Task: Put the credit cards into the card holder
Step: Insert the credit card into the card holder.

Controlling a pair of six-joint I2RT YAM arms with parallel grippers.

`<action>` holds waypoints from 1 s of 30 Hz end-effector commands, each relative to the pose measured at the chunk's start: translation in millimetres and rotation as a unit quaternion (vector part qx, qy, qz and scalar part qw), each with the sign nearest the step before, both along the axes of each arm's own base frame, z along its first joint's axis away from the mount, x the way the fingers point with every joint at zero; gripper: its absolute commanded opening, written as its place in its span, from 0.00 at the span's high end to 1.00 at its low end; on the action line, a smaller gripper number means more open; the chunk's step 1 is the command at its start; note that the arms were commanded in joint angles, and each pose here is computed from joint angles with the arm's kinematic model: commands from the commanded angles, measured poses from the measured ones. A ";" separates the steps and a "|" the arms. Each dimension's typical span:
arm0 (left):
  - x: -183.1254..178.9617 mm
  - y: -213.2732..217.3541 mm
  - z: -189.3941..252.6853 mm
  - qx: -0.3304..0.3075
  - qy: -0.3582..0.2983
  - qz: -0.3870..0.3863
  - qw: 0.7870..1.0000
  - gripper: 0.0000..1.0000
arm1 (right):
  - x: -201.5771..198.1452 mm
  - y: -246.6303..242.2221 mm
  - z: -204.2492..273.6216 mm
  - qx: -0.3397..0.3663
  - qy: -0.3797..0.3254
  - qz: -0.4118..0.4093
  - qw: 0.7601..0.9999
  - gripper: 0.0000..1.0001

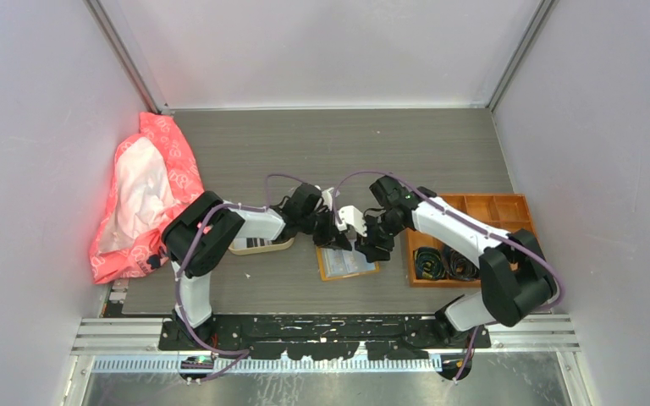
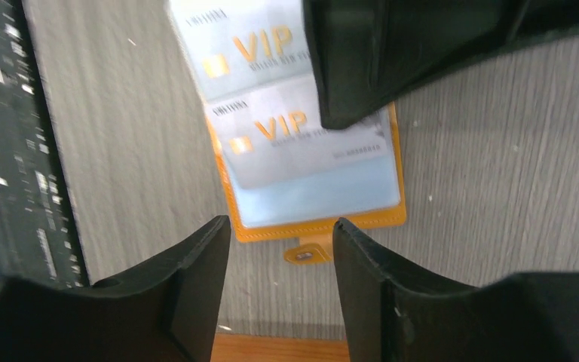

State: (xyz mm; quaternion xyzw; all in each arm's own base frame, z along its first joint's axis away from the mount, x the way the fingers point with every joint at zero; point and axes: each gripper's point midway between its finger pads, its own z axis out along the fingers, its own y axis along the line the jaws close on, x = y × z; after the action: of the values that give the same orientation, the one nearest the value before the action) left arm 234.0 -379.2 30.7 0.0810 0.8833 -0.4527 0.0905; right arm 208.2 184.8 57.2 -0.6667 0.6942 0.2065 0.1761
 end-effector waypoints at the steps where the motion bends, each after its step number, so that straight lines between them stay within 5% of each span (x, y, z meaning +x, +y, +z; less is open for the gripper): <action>1: 4.2 8.9 -18.0 0.033 0.008 0.012 0.999 0.93 | -14.2 41.9 39.0 0.115 -0.002 0.036 0.993 0.47; 8: 6.0 10.8 -19.0 0.033 0.014 0.013 0.999 0.92 | -11.1 90.4 39.4 0.143 -0.049 0.016 0.988 0.94; 30: 5.2 10.5 -18.4 0.031 0.020 0.009 0.999 0.85 | 9.7 68.4 -26.9 -0.043 -0.113 0.015 0.993 0.95</action>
State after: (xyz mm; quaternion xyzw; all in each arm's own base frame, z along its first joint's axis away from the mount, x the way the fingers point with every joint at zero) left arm 238.6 -379.7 31.2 0.0780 0.8812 -0.4586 0.0835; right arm 209.1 266.5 35.6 -0.6853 0.6723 0.1485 0.2374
